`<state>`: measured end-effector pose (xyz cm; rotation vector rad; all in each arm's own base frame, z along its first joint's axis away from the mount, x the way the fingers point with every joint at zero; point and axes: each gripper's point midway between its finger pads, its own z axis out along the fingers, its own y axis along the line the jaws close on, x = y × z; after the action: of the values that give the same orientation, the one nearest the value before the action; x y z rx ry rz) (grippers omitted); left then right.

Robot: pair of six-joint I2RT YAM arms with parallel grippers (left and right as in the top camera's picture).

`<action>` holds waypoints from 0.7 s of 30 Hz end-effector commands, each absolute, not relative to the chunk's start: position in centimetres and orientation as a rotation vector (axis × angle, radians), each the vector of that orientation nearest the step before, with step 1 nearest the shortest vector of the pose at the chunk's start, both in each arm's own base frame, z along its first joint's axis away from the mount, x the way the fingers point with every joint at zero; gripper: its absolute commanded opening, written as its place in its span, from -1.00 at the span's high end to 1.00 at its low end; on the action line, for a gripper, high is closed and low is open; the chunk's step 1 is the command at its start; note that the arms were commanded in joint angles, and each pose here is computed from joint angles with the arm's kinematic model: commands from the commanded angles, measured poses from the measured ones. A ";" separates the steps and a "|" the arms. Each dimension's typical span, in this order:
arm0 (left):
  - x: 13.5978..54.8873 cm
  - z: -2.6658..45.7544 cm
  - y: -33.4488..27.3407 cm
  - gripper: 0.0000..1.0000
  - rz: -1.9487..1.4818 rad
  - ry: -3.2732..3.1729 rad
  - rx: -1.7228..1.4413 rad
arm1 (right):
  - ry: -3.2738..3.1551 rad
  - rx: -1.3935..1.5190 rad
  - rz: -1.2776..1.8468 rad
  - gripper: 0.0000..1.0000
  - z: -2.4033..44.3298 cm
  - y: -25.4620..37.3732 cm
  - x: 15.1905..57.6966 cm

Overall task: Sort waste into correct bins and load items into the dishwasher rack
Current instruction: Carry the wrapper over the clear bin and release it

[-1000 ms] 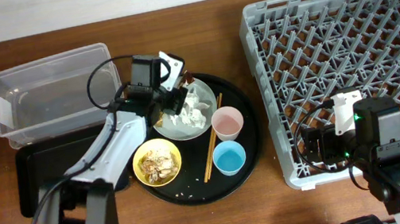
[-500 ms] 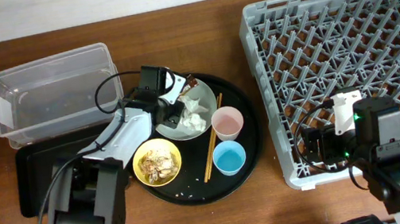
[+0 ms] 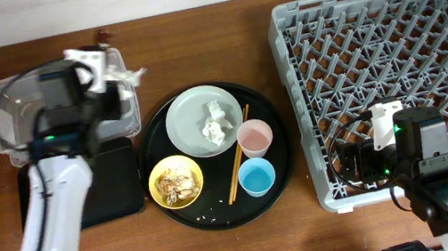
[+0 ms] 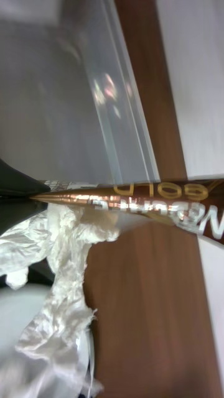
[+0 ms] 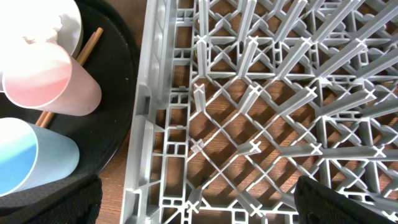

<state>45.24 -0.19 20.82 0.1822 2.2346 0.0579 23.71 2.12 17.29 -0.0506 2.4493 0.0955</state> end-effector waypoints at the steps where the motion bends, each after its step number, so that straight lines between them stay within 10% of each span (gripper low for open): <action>1: 45.6 20.6 5.1 1.00 0.120 2.240 0.038 | 2.428 -0.035 0.106 -0.97 18.2 2.1 24.0; 10: 48.1 17.5 7.0 0.14 0.099 2.240 0.007 | 2.428 -0.035 0.106 -0.97 18.2 2.1 24.0; 21: 42.4 12.5 -17.7 -0.29 -0.473 2.356 0.648 | 2.428 -0.035 0.106 -0.97 18.2 2.1 24.0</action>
<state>43.71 -13.29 14.67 0.5193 2.3312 -0.4064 23.71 2.12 17.26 -0.0505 2.4508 0.0954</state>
